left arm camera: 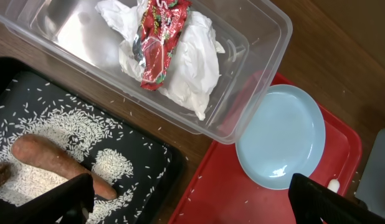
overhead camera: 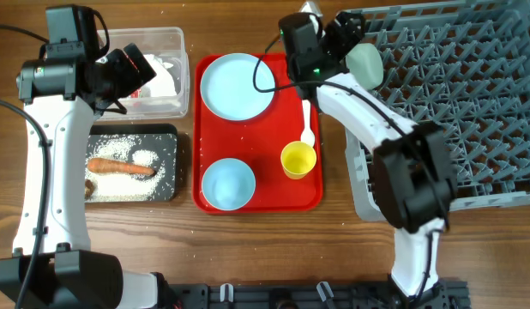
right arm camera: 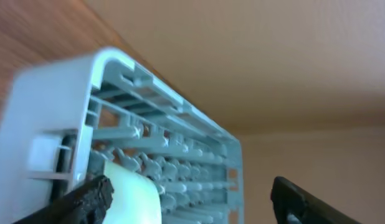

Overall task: Sort waste into correct bins and load items into the dishwasher rack
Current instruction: 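Move the right gripper back to the blue bowl and grasp it, then carry the blue bowl into the rack and release it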

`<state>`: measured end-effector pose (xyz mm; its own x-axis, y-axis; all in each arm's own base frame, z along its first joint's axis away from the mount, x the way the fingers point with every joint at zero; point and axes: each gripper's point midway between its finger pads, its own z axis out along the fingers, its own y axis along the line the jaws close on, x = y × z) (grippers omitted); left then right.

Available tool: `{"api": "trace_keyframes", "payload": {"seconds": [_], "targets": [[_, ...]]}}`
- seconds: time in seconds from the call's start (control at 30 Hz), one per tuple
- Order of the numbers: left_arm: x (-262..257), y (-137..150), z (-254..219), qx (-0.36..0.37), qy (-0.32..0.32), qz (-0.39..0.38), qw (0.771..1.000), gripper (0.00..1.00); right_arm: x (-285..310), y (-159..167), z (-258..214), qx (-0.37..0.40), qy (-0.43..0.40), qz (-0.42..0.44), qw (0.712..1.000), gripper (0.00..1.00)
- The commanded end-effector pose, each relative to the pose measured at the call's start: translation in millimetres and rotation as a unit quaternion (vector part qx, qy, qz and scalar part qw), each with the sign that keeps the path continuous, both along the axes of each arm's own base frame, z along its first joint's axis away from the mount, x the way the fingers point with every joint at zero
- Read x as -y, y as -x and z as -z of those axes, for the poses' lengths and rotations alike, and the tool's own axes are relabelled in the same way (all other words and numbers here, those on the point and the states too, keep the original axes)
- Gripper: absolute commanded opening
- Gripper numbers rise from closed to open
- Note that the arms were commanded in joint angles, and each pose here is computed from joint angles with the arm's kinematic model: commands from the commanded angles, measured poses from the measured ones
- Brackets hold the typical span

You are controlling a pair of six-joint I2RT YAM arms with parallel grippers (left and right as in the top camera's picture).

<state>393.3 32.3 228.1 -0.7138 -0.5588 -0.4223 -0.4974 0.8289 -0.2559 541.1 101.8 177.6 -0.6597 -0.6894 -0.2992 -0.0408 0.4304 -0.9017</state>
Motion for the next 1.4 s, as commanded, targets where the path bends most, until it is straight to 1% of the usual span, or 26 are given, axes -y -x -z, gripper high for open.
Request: {"api": "trace_keyframes", "payload": {"seconds": [0.0, 0.03, 0.07, 0.1, 0.13, 0.17, 0.2, 0.27, 0.33, 0.37, 0.43, 0.47, 0.53, 0.57, 0.6, 0.67, 0.73, 0.93, 1.0, 1.03, 1.07, 1.13, 1.2, 1.27, 1.3, 1.37], "targets": [[-0.4, -1.4, -11.4, 0.016, 0.002, -0.003, 1.0, 1.0, -43.8, 23.5, -57.2, 0.031, -0.206, -0.092, 0.974, 0.86], [-0.4, -1.4, -11.4, 0.016, 0.002, -0.003, 1.0, 1.0, -66.4, 41.6, -51.6, -0.017, -0.274, -0.132, 0.952, 0.86], [-0.4, -1.4, -11.4, 0.016, 0.002, -0.003, 1.0, 1.0, -105.1, 76.1, -42.7, -0.104, -0.365, -0.196, 0.904, 0.86], [-0.4, -1.4, -11.4, 0.016, 0.002, -0.003, 1.0, 1.0, -143.1, 113.1, -40.6, -0.187, -0.451, -0.255, 0.835, 0.86], [-0.4, -1.4, -11.4, 0.016, 0.002, -0.003, 1.0, 1.0, -184.3, 156.1, -43.7, -0.276, -0.563, -0.286, 0.725, 0.84], [-0.4, -1.4, -11.4, 0.016, 0.002, -0.003, 1.0, 1.0, -205.0, 178.6, -38.9, -0.328, -0.619, -0.275, 0.658, 0.79], [-0.4, -1.4, -11.4, 0.016, 0.002, -0.003, 1.0, 1.0, -210.2, 184.4, -28.2, -0.344, -0.626, -0.259, 0.651, 0.78], [-0.4, -1.4, -11.4, 0.016, 0.002, -0.003, 1.0, 1.0, -219.2, 203.1, 18.0, -0.381, -0.627, -0.168, 0.658, 0.77], [-0.4, -1.4, -11.4, 0.016, 0.002, -0.003, 1.0, 1.0, -234.5, 224.5, 52.1, -0.419, -0.619, -0.118, 0.653, 0.72], [-0.4, -1.4, -11.4, 0.016, 0.002, -0.003, 1.0, 1.0, -240.4, 238.8, 80.0, -0.441, -0.604, -0.069, 0.66, 0.69], [-0.4, -1.4, -11.4, 0.016, 0.002, -0.003, 1.0, 1.0, -237.3, 260.2, 114.6, -0.473, -0.573, -0.008, 0.669, 0.66], [-0.4, -1.4, -11.4, 0.016, 0.002, -0.003, 1.0, 1.0, -231.9, 266.1, 125.7, -0.483, -0.564, 0.02, 0.67, 0.64], [-0.4, -1.4, -11.4, 0.016, 0.002, -0.003, 1.0, 1.0, -227.2, 269.9, 132.2, -0.488, -0.559, 0.043, 0.669, 0.59], [-0.4, -1.4, -11.4, 0.016, 0.002, -0.003, 1.0, 1.0, -220.5, 268.3, 134.9, -0.482, -0.553, 0.059, 0.677, 0.53], [-0.4, -1.4, -11.4, 0.016, 0.002, -0.003, 1.0, 1.0, -216.8, 271.7, 139.5, -0.486, -0.544, 0.069, 0.68, 0.43], [-0.4, -1.4, -11.4, 0.016, 0.002, -0.003, 1.0, 1.0, -213.9, 274.9, 145.6, -0.493, -0.537, 0.079, 0.68, 0.39], [-0.4, -1.4, -11.4, 0.016, 0.002, -0.003, 1.0, 1.0, -213.5, 274.3, 145.6, -0.492, -0.538, 0.08, 0.68, 0.33], [-0.4, -1.4, -11.4, 0.016, 0.002, -0.003, 1.0, 1.0, -211.3, 274.8, 156.5, -0.491, -0.531, 0.098, 0.684, 0.27], [-0.4, -1.4, -11.4, 0.016, 0.002, -0.003, 1.0, 1.0, -211.5, 277.0, 162.4, -0.497, -0.529, 0.104, 0.68, 0.21], [-0.4, -1.4, -11.4, 0.016, 0.002, -0.003, 1.0, 1.0, -209.9, 275.4, 162.4, -0.497, -0.532, 0.108, 0.677, 0.12], [-0.4, -1.4, -11.4, 0.016, 0.002, -0.003, 1.0, 1.0, -208.3, 273.3, 161.8, -0.497, -0.536, 0.11, 0.674, 0.05], [-0.4, -1.4, -11.4, 0.016, 0.002, -0.003, 1.0, 1.0, -208.9, 270.8, 157.9, -0.497, -0.543, 0.11, 0.668, 0.04], [-0.4, -1.4, -11.4, 0.016, 0.002, -0.003, 1.0, 1.0, -209.3, 266.3, 148.9, -0.489, -0.549, 0.102, 0.67, 0.04], [-0.4, -1.4, -11.4, 0.016, 0.002, -0.003, 1.0, 1.0, -215.8, 254.4, 121.7, -0.47, -0.567, 0.069, 0.673, 0.04], [-0.4, -1.4, -11.4, 0.016, 0.002, -0.003, 1.0, 1.0, -218.3, 240.3, 88.8, -0.443, -0.583, 0.035, 0.68, 0.04], [-0.4, -1.4, -11.4, 0.016, 0.002, -0.003, 1.0, 1.0, -206.9, 216.7, 34.9, -0.38, -0.592, -0.005, 0.711, 0.04]]}}
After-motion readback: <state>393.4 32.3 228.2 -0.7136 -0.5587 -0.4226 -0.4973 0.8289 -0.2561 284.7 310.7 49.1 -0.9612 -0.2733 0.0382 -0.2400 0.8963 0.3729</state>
